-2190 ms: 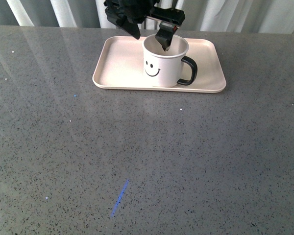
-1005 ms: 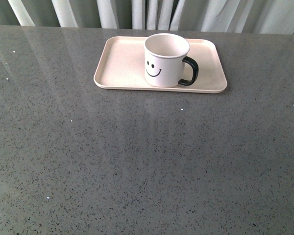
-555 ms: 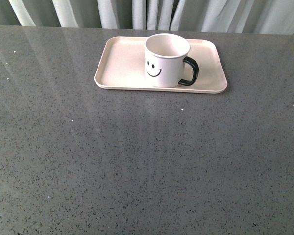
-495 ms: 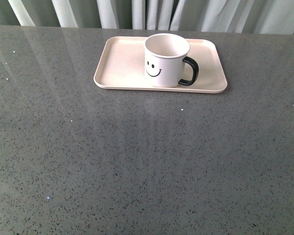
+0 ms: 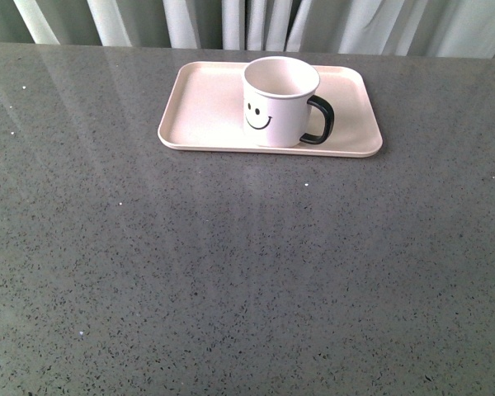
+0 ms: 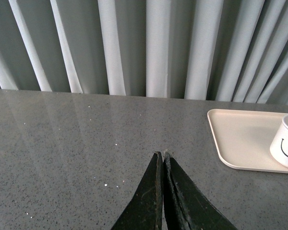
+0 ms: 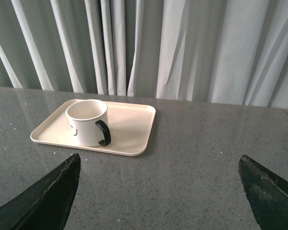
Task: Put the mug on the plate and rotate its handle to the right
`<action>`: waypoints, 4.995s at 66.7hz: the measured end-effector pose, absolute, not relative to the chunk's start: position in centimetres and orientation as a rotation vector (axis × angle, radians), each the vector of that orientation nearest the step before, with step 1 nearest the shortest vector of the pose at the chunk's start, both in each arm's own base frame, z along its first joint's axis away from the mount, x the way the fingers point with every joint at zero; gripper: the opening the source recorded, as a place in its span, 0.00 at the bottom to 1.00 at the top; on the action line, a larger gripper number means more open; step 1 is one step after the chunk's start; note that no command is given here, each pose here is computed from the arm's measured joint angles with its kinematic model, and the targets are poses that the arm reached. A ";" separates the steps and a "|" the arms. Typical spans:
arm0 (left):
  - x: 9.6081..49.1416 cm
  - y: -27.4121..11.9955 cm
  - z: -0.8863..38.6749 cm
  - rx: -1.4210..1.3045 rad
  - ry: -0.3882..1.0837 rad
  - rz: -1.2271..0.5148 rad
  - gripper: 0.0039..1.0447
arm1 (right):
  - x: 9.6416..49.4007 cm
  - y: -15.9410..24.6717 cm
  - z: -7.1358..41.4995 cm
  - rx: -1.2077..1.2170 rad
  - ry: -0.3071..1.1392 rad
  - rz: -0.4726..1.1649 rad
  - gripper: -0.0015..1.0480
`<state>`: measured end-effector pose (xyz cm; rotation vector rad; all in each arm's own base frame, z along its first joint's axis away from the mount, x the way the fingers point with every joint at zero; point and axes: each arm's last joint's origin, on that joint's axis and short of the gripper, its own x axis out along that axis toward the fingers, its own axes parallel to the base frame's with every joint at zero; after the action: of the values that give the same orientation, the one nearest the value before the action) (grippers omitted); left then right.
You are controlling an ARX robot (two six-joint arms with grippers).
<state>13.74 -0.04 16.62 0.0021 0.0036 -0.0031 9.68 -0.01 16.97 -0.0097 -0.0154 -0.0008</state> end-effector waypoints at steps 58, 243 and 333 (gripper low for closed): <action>10.9 0.0 17.1 0.002 -0.012 -0.003 0.01 | 9.7 0.0 17.0 -0.010 -0.015 -0.001 0.91; 9.8 0.0 16.7 0.002 0.003 -0.003 0.91 | 48.4 8.4 17.8 0.059 0.905 0.151 0.91; 9.8 0.0 16.7 0.002 0.003 -0.003 0.91 | 49.4 9.0 15.0 0.086 0.965 0.114 0.72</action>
<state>9.79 -0.02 16.67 0.0021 0.0029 -0.0027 49.39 9.04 15.03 0.0859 0.9647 0.1144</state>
